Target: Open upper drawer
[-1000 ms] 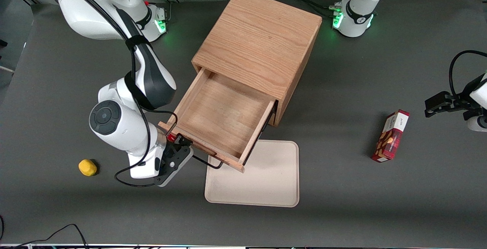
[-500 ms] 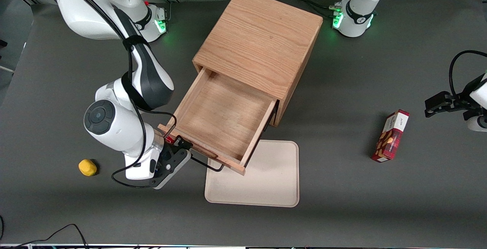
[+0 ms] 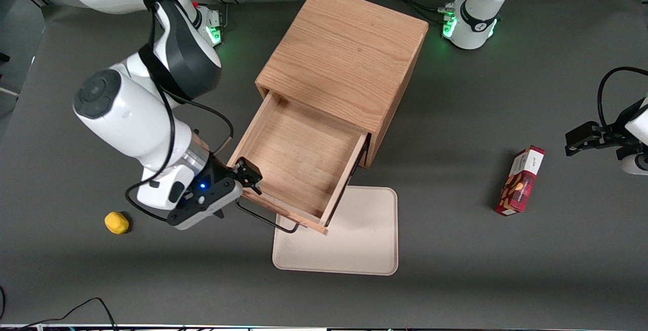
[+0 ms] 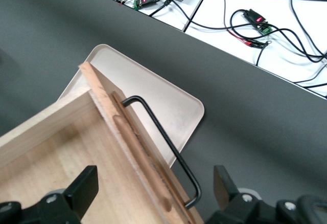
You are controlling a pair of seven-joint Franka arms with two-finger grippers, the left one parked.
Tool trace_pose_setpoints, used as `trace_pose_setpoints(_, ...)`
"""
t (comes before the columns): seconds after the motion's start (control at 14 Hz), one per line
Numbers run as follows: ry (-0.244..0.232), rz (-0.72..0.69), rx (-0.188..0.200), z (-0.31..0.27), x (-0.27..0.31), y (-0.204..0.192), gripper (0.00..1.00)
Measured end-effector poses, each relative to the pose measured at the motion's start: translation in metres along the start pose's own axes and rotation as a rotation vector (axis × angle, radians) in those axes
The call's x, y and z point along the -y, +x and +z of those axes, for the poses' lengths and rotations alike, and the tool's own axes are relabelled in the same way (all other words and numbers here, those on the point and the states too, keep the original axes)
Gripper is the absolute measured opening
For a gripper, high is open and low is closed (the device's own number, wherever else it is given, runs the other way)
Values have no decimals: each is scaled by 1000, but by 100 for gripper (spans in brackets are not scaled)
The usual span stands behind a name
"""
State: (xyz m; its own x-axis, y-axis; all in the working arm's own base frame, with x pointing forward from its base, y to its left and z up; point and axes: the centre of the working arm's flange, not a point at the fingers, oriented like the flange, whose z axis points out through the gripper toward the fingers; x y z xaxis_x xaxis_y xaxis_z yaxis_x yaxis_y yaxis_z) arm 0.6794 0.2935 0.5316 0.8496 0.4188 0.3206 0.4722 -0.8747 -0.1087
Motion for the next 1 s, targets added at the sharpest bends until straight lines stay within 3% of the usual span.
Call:
trace_pose_setpoints(0.14,-8,27,0,-7,-14,-2,100)
trace_pose_setpoints(0.36,-33,89,54,-34,-59,-16,100)
trace_pose_setpoints(0.5,-82,143,67,-63,-97,-32,100)
trace_pose_setpoints(0.79,-251,199,108,-107,-148,-77,100)
trace_pose_setpoints(1.0,-279,301,86,-123,-176,-108,100)
